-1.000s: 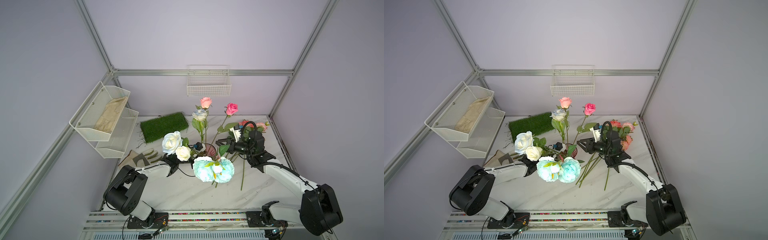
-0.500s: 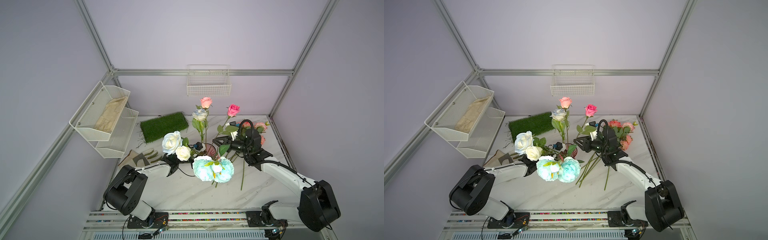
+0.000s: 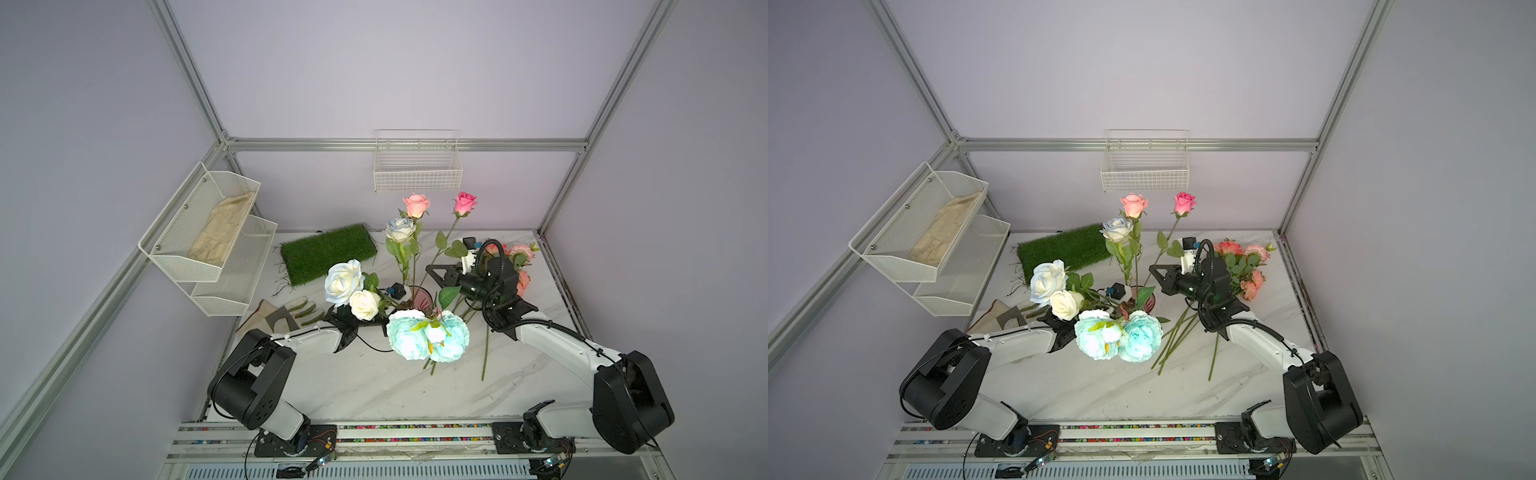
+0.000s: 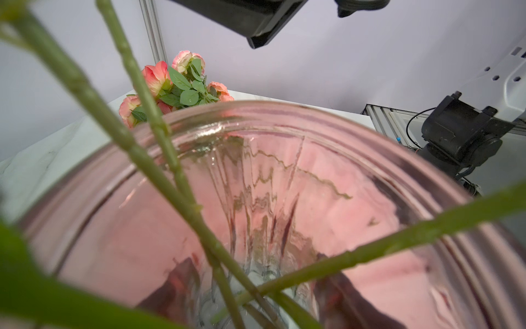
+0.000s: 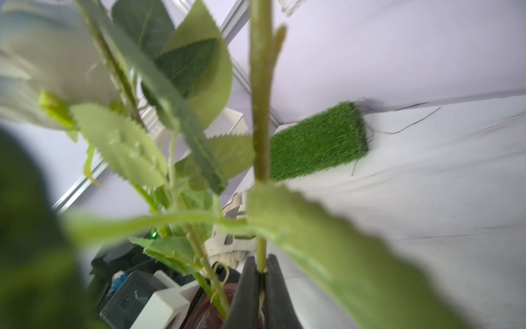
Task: Pick out pink flowers from the vase
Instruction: Pick up the flower from the vase, then place the flower at the center of the board.
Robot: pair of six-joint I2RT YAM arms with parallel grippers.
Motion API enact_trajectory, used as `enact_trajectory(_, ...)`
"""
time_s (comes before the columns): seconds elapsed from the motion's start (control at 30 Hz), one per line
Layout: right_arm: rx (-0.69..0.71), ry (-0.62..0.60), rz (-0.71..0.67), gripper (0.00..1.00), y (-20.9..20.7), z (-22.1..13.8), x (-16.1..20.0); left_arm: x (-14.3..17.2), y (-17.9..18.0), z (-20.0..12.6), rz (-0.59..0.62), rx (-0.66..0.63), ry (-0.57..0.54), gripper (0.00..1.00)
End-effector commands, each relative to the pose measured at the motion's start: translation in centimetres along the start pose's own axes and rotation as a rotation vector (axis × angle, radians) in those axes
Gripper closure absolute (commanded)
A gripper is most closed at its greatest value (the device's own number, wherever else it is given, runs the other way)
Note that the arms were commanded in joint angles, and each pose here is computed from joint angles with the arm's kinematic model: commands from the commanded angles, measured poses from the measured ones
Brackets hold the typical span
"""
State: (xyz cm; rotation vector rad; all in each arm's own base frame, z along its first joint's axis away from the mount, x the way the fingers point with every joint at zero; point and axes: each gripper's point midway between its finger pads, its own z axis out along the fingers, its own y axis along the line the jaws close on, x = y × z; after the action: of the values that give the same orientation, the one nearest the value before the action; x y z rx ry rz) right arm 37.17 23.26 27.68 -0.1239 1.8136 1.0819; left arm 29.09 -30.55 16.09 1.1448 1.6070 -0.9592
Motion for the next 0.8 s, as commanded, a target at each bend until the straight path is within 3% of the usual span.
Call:
enact_trajectory(0.0,0.565,-0.143,0.016,0.97,-9.5,-3.6,-2.2,6.4,-0.1,0.1,-0.181,-0.023,0.201,1.00)
enact_trajectory(0.1,0.897,-0.191,-0.005,0.97,-13.8,-7.7,-2.6,6.4,0.1,0.2,-0.185,-0.034,0.210,1.00)
enact_trajectory(0.3,1.120,-0.294,0.016,0.96,-16.8,-12.8,-2.7,6.4,0.4,0.1,-0.180,-0.054,0.211,1.00)
enact_trajectory(0.47,1.140,-0.293,0.109,0.95,-18.9,-14.2,-1.4,6.3,0.6,0.0,-0.174,-0.070,0.210,1.00)
enact_trajectory(0.63,0.984,-0.192,0.189,0.95,-20.7,-12.6,0.4,6.0,0.7,-0.1,-0.168,-0.072,0.203,1.00)
enact_trajectory(0.77,0.973,-0.106,0.207,0.95,-22.0,-11.8,2.5,5.9,0.6,-0.1,-0.165,-0.071,0.199,1.00)
